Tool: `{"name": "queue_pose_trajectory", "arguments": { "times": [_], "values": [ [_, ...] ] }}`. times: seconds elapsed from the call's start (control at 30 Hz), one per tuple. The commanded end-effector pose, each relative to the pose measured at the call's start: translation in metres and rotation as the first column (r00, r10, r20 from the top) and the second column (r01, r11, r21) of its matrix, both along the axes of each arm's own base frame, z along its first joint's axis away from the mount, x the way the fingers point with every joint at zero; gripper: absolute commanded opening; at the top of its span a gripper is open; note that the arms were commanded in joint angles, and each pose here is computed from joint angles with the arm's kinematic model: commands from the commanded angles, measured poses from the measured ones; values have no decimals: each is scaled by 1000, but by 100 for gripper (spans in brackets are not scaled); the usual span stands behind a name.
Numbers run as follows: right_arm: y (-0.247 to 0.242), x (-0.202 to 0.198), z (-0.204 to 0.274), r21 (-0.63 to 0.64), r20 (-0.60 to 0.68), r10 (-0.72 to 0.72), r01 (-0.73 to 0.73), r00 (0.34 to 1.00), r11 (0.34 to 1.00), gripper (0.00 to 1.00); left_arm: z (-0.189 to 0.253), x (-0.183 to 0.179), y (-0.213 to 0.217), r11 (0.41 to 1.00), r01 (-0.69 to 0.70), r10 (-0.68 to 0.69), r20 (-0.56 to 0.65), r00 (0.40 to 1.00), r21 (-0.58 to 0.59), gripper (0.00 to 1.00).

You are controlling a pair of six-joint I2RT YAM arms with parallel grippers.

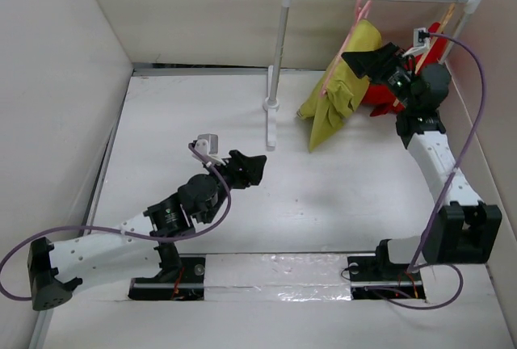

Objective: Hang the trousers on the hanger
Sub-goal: Place the hanger at the clothesline, then reset both arms

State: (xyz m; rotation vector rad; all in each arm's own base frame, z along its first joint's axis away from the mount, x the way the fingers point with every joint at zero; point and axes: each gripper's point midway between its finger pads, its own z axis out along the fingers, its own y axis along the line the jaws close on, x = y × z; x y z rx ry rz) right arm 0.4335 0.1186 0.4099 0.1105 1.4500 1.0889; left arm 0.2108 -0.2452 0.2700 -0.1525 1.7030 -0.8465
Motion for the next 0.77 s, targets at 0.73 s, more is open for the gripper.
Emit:
{"name": "queue_pose_trajectory", "arguments": {
  "times": [0.73],
  "values": [
    [2,-263,-77,-416,220,29,67,975,907,100,29,-36,131,952,-154,175,55,983,-264,69]
  ]
}}
